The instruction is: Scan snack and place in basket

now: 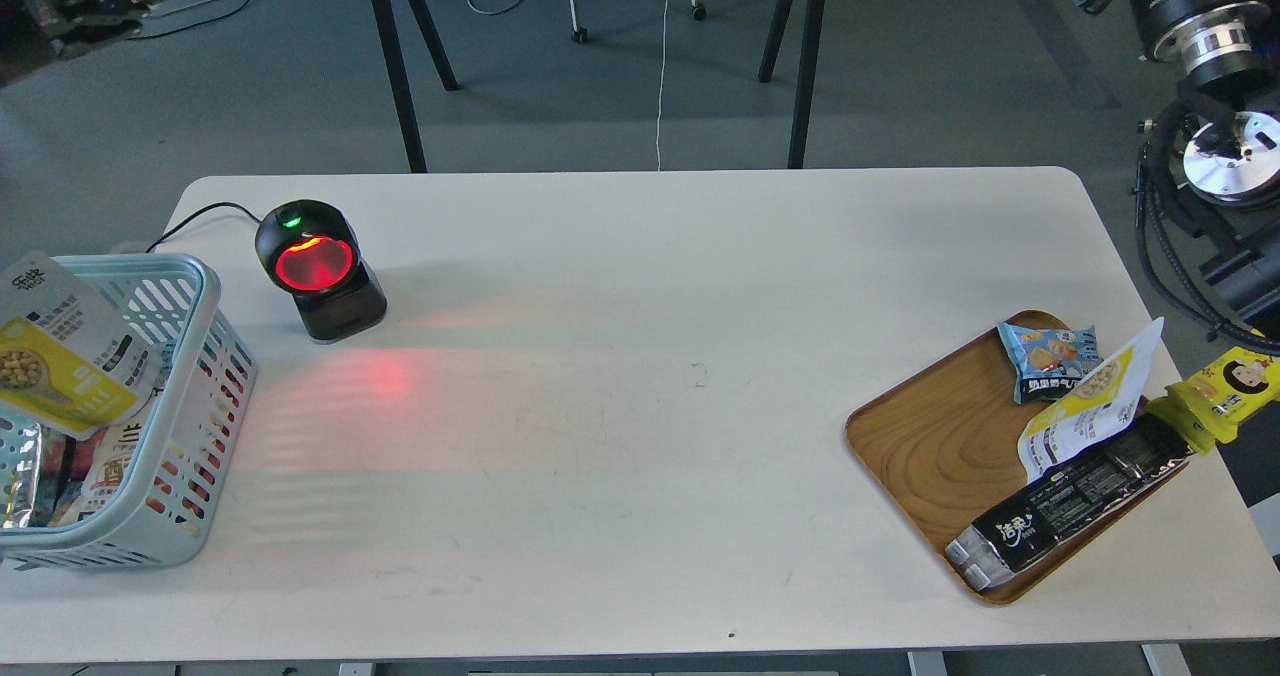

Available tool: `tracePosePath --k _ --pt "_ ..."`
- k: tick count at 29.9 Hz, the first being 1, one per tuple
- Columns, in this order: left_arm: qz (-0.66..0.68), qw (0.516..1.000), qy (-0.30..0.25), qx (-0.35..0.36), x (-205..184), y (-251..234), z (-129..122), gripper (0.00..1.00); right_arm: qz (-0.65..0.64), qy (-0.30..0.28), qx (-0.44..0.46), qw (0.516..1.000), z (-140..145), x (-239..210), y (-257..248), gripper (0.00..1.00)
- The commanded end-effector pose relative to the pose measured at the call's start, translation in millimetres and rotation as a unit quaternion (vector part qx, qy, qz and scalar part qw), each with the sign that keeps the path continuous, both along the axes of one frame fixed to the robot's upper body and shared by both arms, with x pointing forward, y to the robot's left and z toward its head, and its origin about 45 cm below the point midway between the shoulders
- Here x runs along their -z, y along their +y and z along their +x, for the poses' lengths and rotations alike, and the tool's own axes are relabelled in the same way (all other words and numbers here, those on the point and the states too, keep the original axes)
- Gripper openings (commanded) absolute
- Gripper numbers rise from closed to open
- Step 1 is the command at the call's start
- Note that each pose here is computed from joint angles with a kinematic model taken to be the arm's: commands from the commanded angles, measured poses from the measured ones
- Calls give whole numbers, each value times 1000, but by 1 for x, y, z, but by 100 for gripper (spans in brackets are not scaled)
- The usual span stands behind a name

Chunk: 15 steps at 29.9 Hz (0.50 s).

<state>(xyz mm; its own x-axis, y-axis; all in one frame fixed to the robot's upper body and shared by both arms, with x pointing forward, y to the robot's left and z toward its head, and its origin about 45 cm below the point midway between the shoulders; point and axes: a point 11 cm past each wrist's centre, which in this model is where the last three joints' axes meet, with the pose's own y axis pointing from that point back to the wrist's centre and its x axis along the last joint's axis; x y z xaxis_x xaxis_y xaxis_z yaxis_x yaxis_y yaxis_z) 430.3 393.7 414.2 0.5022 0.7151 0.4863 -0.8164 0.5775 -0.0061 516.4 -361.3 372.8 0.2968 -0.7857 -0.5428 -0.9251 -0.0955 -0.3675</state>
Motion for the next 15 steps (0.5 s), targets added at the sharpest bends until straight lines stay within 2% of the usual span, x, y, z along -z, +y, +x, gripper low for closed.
tracePosePath --k 1,9,15 --pt "-145 989 -1 -25 -3 -9 27 99 14 -10 -7 1000 1 -10 4 96" --pt "-305 950 8 -60 25 -33 68 99 33 11 -21 999 3 -14 1 98" --pt "-448 887 11 -107 47 -33 84 99 63 22 -40 997 3 5 13 98"
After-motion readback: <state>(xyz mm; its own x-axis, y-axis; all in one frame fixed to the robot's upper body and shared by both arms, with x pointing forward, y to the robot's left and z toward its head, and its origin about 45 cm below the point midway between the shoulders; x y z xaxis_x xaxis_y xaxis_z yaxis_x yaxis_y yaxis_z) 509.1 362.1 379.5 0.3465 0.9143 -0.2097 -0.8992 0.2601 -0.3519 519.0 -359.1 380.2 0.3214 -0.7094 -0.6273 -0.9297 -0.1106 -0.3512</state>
